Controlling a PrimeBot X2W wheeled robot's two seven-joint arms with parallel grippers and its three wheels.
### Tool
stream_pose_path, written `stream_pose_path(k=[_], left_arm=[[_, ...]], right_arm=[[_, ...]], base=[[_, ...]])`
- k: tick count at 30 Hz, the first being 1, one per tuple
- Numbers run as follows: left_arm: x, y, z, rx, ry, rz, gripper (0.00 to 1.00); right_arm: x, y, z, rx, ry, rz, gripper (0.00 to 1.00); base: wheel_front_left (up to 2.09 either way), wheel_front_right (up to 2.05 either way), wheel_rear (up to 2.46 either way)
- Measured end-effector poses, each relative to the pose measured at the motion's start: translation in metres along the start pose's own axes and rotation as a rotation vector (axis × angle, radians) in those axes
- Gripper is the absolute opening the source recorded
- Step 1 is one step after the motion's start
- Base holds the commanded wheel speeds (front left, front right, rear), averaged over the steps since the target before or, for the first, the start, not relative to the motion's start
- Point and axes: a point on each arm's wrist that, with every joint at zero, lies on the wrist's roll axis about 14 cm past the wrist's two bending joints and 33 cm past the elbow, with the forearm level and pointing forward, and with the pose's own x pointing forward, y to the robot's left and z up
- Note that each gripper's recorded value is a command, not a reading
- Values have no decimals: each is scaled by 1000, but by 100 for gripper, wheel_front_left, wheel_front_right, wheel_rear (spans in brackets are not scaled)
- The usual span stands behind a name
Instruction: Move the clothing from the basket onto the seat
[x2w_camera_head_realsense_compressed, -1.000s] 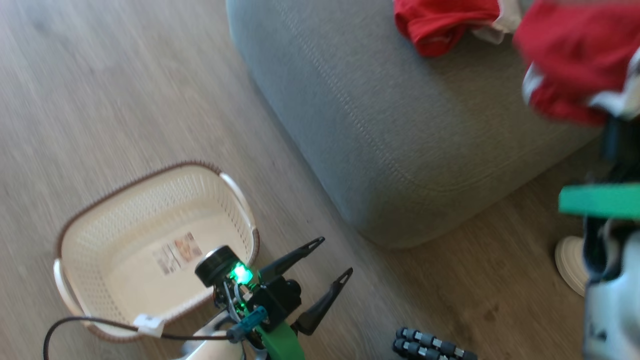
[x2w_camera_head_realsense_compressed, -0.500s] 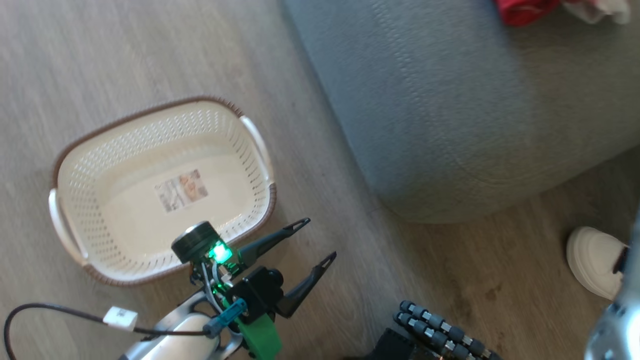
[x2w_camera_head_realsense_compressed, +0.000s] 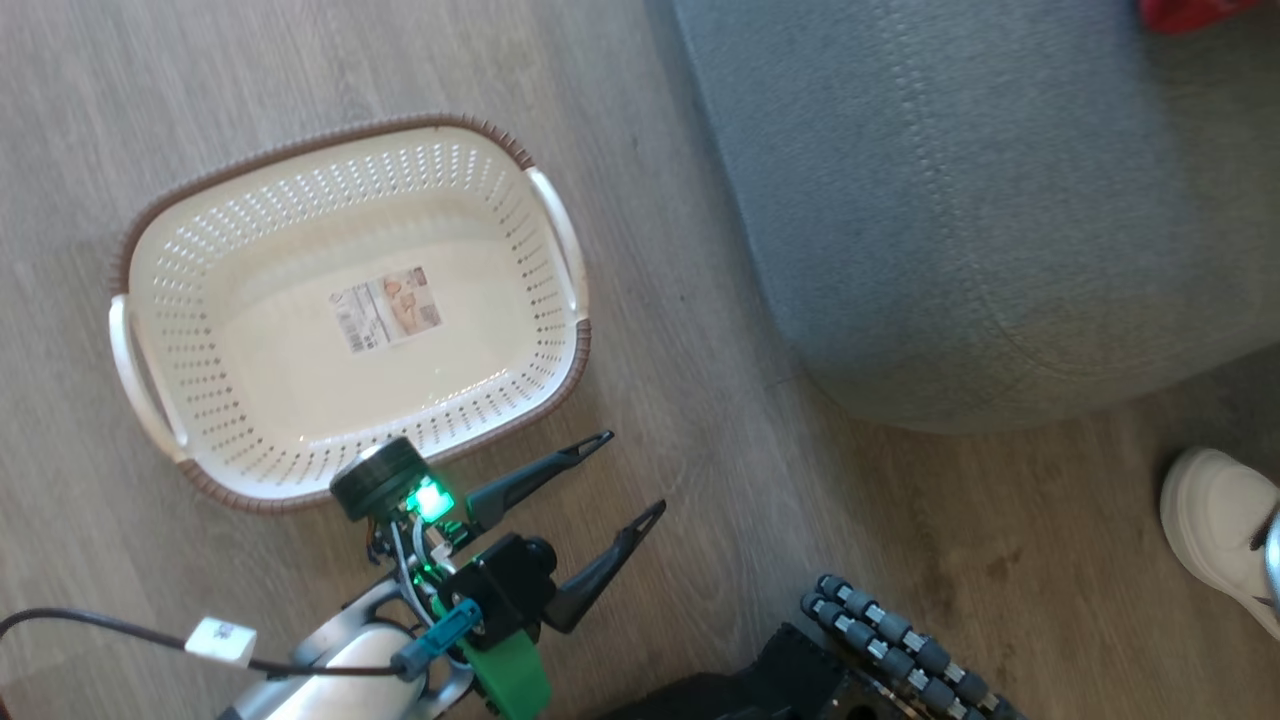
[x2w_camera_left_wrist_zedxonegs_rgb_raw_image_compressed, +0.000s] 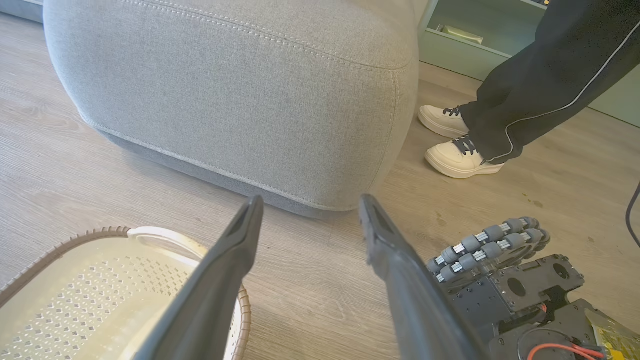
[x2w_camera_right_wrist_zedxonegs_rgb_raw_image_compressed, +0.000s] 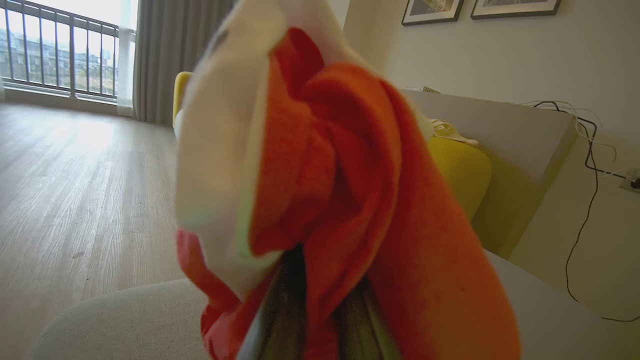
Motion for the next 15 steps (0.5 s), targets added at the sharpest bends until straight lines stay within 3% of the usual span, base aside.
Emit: stream_pose_path(k=[15], left_arm=[[-11, 24, 1, -98, -32, 107, 100]], right_arm=[[-11, 7, -134, 5, 466, -39, 0]], base=[[0, 0, 0]])
